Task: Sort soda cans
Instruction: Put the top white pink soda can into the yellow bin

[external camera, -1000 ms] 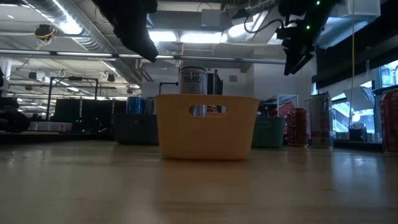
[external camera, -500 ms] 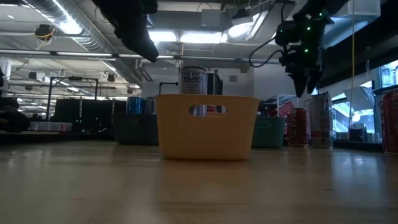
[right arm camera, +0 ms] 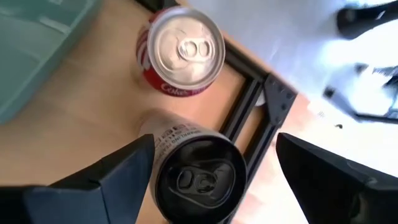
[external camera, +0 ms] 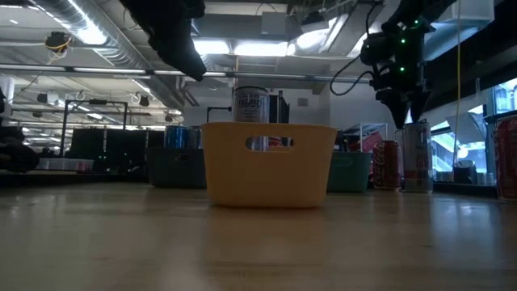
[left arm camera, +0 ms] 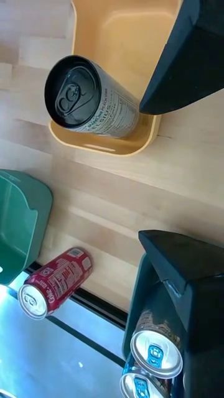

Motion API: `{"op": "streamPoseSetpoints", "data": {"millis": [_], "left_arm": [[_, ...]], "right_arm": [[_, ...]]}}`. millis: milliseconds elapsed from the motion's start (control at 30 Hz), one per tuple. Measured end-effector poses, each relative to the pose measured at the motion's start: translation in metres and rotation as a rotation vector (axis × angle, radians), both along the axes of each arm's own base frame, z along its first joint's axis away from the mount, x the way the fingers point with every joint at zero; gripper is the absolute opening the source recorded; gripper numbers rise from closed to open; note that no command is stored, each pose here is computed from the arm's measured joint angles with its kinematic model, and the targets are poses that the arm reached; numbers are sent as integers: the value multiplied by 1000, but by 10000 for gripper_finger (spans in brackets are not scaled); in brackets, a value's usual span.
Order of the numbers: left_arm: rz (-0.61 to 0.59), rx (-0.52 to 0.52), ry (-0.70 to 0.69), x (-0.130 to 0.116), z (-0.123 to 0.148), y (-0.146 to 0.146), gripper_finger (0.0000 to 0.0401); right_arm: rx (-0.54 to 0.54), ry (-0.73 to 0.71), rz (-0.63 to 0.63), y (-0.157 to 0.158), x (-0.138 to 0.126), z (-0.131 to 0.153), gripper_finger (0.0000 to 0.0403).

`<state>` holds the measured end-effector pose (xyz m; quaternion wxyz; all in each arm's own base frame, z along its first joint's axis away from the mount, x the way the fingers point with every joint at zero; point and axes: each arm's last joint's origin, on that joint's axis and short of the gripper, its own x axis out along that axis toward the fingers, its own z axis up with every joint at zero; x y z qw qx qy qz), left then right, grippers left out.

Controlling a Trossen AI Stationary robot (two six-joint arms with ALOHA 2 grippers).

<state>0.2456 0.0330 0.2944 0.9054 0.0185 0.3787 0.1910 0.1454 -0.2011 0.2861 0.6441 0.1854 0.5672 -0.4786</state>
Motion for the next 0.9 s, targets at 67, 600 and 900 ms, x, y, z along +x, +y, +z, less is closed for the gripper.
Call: {"op": "streamPoseSetpoints", "data": {"millis": [67,600,900], "left_arm": [[2,-2,-1,0,0,0,306],[1,-1,0,0,0,0,306],[2,-2,0,0,0,0,306]], "right_arm": [[25,-18,-29,-3,-2,-2,335],[187,12,-61,-5,-1,-27,335],[213,10,-38,-5,0,-40,324]]}}
